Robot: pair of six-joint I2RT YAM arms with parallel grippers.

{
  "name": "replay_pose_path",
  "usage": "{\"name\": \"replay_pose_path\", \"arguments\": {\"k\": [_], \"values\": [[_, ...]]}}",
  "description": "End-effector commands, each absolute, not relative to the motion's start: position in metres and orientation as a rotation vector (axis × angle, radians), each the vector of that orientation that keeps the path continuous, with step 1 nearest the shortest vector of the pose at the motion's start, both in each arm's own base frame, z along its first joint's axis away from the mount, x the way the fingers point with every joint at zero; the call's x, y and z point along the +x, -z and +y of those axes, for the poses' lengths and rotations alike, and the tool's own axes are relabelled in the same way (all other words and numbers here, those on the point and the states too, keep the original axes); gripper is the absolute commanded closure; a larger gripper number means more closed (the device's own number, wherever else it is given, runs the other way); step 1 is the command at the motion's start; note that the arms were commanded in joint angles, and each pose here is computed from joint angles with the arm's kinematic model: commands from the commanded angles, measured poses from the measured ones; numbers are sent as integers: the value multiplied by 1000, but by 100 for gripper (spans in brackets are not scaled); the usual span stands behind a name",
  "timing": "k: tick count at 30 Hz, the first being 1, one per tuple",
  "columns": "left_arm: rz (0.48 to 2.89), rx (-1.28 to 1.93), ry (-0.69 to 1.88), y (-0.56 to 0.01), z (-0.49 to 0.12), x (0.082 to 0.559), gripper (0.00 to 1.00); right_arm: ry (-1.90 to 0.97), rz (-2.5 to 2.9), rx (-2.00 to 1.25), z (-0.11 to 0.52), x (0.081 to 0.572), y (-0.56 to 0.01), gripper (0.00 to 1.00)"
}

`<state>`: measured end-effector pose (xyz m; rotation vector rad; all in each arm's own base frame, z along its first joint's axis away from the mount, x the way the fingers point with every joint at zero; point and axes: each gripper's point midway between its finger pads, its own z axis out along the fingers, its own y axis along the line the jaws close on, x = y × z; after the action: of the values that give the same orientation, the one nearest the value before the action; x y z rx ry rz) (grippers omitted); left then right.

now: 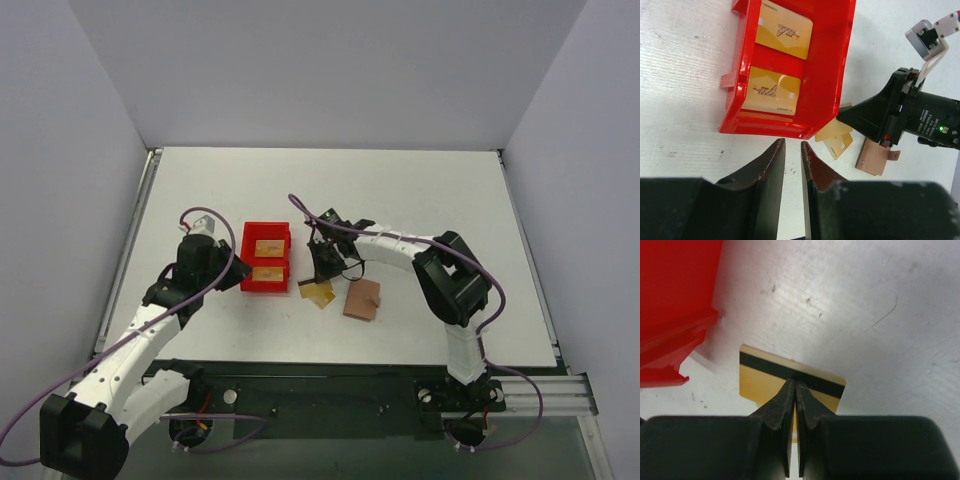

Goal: Put the credit cards into the card holder
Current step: Pick up the credit card at the corner of the board.

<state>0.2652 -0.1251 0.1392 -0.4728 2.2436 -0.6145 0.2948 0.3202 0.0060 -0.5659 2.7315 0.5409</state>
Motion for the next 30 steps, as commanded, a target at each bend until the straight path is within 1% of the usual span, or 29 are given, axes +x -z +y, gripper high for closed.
{"name": "replay_pose_path", "arguments": {"k": [1,10,14,19,23,24,27,30], "values": [[2196,-454,653,-148,-129,270,71,-473,2883,-570,299,244,16,100],[2190,-458,661,-148,-128,263,71,-515,2887,-598,314,200,20,100],[2183,-462,664,-150,-126,260,71,-542,2822,-614,322,192,11,100],[2168,-463,666,-154,-126,260,71,-537,2657,-571,324,222,-29,100],[2163,-463,667,-155,-126,262,71,-569,2612,-446,313,263,-49,100],[2161,-463,666,-156,-126,262,71,-569,2599,-394,306,281,-55,100],[2164,-464,664,-155,-126,263,71,-550,2610,-318,291,312,-55,100],[2166,-465,664,-155,-126,264,71,-519,2646,-323,286,325,-42,100]]}}
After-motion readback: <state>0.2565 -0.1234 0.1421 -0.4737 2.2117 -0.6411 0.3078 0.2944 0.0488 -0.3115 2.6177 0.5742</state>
